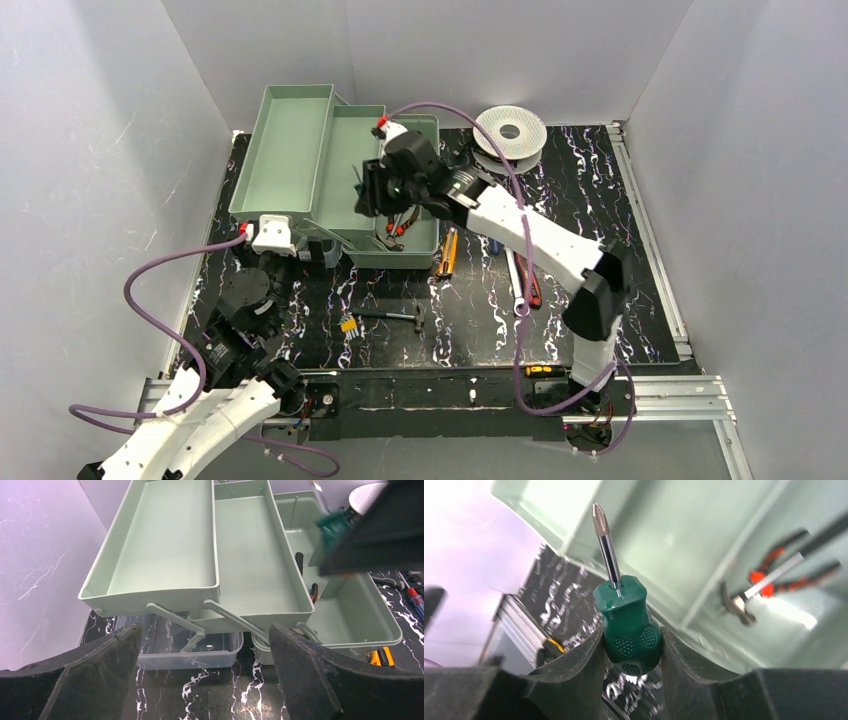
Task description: Pack the tool kit
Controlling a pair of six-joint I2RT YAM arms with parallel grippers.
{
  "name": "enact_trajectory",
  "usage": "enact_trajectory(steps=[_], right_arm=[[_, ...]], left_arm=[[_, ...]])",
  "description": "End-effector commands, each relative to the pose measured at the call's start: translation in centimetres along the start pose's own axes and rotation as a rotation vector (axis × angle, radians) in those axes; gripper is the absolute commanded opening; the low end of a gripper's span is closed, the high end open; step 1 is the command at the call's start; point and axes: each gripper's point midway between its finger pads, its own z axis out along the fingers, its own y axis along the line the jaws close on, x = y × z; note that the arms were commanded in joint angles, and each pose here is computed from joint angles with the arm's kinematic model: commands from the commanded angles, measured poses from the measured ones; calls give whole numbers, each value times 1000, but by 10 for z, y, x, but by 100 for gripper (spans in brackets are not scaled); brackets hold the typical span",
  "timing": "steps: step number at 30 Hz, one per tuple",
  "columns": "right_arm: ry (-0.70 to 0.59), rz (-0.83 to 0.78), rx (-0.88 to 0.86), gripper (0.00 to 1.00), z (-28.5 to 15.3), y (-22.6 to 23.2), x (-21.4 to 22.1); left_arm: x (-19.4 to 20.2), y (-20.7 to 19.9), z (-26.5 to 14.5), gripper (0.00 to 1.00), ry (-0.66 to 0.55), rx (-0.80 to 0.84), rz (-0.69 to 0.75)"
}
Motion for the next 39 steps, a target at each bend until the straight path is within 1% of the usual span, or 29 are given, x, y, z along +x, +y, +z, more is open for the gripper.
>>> enact_trajectory(steps=[1,2,4,5,6,7,11,13,15,18,22,24,27,29,33,36,39], right_arm=[[-73,28,-184,21,19,37,-53],[-72,38,-190,30,27,35,-57],[-73,69,-201,56,38,31,-66],[-74,84,-207,67,44,29,-68],[-75,99,-211,73,49,26,-69],[-75,115,-212,76,52,23,-70],[-76,134,-221,82,52,16,-75],[-81,121,-214,83,43,13,-75],[-78,96,-202,81,33,7,-70],[-61,42,-177,79,15,-5,-50],[5,-76,-179,75,-7,-24,-1],[32,-138,-178,72,-19,-36,26],[27,-237,-91,67,-34,-59,61],[39,-309,-81,66,-38,-67,90],[100,-382,-97,65,-43,-73,131],[154,-454,-113,58,-40,-74,151],[199,-528,-139,58,-31,-71,164]], left_arm=[[-2,-8,0,98,-20,55,14],[-2,-12,-1,98,-18,83,21],[-1,-17,-1,98,-9,109,23],[-1,-18,-1,98,-6,112,24],[-1,-18,-1,98,-5,113,23],[0,-17,-1,98,-5,111,23],[0,-18,-3,98,-11,118,23],[0,-18,-3,98,-12,122,23],[1,-21,-3,98,-10,135,30],[4,-29,-3,98,0,184,49],[9,-50,-3,98,22,290,82],[11,-55,-2,98,42,310,90],[14,-59,1,98,63,320,96],[15,-62,1,98,70,331,98],[14,-64,3,98,76,341,99],[14,-65,2,98,78,343,98],[16,-64,2,98,79,343,99]])
